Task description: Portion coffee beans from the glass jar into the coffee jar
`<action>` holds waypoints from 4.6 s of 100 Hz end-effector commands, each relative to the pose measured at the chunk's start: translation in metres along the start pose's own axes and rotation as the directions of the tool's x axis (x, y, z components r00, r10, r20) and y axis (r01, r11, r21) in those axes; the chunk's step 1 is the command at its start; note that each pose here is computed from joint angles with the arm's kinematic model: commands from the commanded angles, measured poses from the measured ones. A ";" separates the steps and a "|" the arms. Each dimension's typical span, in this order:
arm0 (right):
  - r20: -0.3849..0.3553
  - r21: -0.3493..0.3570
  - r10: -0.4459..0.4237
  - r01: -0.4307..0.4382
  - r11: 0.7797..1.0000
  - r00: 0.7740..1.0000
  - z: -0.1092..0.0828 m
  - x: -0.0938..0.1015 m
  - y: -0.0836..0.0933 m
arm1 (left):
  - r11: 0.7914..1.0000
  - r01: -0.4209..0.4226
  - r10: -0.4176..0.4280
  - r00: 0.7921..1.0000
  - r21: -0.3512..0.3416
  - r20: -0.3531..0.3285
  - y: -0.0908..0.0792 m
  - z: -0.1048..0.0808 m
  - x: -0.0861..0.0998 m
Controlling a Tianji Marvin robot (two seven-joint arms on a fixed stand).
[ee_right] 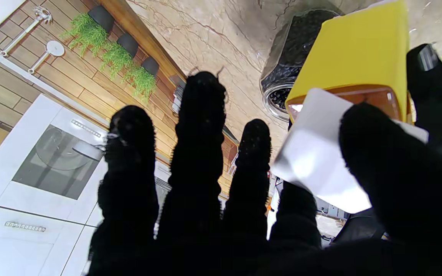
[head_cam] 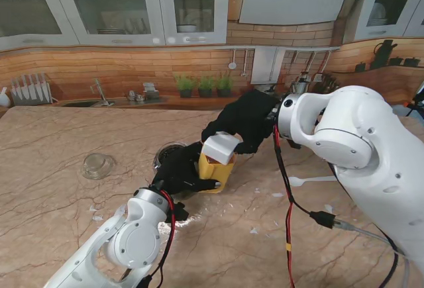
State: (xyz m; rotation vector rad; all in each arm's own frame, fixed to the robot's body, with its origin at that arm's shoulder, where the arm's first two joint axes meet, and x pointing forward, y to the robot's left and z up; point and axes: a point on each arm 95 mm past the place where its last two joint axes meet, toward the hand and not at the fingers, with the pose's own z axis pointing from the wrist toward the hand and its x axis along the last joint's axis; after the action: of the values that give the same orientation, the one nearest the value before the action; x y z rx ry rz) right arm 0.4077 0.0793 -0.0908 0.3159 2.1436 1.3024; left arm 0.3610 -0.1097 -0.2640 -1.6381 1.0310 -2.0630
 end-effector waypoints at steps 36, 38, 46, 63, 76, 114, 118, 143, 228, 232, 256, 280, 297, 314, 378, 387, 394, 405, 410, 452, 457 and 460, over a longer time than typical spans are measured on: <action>0.018 -0.063 0.030 -0.029 0.998 0.999 -0.011 -0.001 0.004 | 1.000 0.012 -0.012 1.000 0.002 0.005 -0.002 -0.001 0.000; 0.022 -0.074 0.034 -0.033 0.997 0.999 -0.012 -0.001 0.005 | 1.000 0.012 -0.012 1.000 0.001 0.006 -0.002 -0.001 0.000; 0.041 -0.121 0.068 -0.063 0.991 0.997 -0.014 0.000 0.006 | 1.000 0.008 -0.008 1.000 0.001 0.007 -0.002 -0.001 0.000; 0.161 -0.217 0.141 -0.104 0.971 0.977 -0.006 0.001 0.002 | 1.000 0.006 -0.006 1.000 0.002 0.001 -0.003 -0.001 0.000; 0.224 -0.192 0.128 -0.085 0.978 0.966 0.000 0.003 -0.001 | 1.000 0.003 -0.003 1.000 0.002 -0.006 -0.004 0.000 0.002; 0.214 -0.083 0.038 -0.021 0.996 0.976 0.016 0.012 -0.001 | 1.000 0.004 -0.004 1.000 0.002 0.000 -0.005 0.000 0.001; 0.208 -0.085 0.025 -0.007 0.996 0.978 0.017 0.012 -0.002 | 1.000 0.005 -0.005 1.000 0.002 0.001 -0.005 0.000 0.001; 0.115 -0.108 -0.053 0.065 0.992 0.992 0.016 0.008 -0.002 | 1.000 0.006 -0.005 1.000 0.007 -0.002 -0.007 0.000 0.001; 0.038 -0.177 -0.025 0.031 0.984 0.999 -0.007 0.000 0.010 | 1.000 0.010 -0.010 1.000 0.000 0.014 -0.006 -0.001 -0.002; 0.058 -0.209 0.002 0.010 0.978 0.998 -0.008 0.000 0.010 | 1.000 0.008 -0.008 1.000 0.000 0.014 -0.006 -0.001 -0.003; 0.214 -0.204 0.037 0.008 0.979 0.976 0.001 0.007 0.007 | 1.000 0.006 -0.006 1.000 -0.002 0.014 -0.005 -0.002 -0.003; 0.228 -0.096 -0.014 0.036 0.995 0.973 0.011 0.013 0.006 | 1.000 0.003 -0.003 1.000 0.001 0.013 -0.006 -0.001 -0.004; 0.206 -0.050 -0.054 0.066 0.997 0.977 0.016 0.018 0.007 | 1.000 0.005 -0.005 1.000 0.001 0.015 -0.006 -0.001 -0.004; 0.178 0.007 -0.134 0.135 0.991 0.975 0.018 0.025 0.006 | 1.000 0.007 -0.007 1.000 0.002 0.019 -0.006 -0.002 -0.004; -0.028 -0.077 -0.116 0.113 0.991 0.993 0.016 0.008 -0.003 | 1.000 0.014 -0.014 1.000 0.015 0.014 -0.009 0.000 -0.005; -0.032 -0.109 -0.109 0.105 0.988 0.994 0.018 0.006 -0.006 | 1.000 0.016 -0.017 1.000 0.018 0.011 -0.009 0.000 -0.005; -0.033 -0.133 -0.111 0.106 0.985 0.993 0.019 0.005 -0.009 | 1.000 0.017 -0.017 1.000 0.018 0.009 -0.010 0.000 -0.005; -0.031 -0.166 -0.113 0.107 0.980 0.993 0.022 0.004 -0.011 | 1.000 0.017 -0.017 1.000 0.018 0.008 -0.010 0.000 -0.004; -0.033 -0.181 -0.118 0.111 0.977 0.992 0.022 0.004 -0.010 | 1.000 0.016 -0.016 1.000 0.017 0.009 -0.009 0.000 -0.004; -0.073 -0.223 -0.141 0.122 0.967 0.987 0.013 -0.001 0.016 | 1.000 0.014 -0.014 1.000 0.007 0.024 -0.007 0.002 -0.006; -0.078 -0.220 -0.140 0.120 0.968 0.987 0.012 -0.002 0.018 | 1.000 0.012 -0.012 1.000 0.008 0.023 -0.007 0.002 -0.006; -0.081 -0.218 -0.138 0.117 0.969 0.987 0.011 -0.002 0.020 | 1.000 0.011 -0.011 1.000 0.008 0.024 -0.007 0.002 -0.006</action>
State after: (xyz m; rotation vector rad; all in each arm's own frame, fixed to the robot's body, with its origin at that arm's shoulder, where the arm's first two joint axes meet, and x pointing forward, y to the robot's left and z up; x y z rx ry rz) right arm 0.4182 0.0937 -0.0855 0.0649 2.0511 1.4817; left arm 0.3663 -0.1009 -0.2630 -1.6578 1.0139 -2.0497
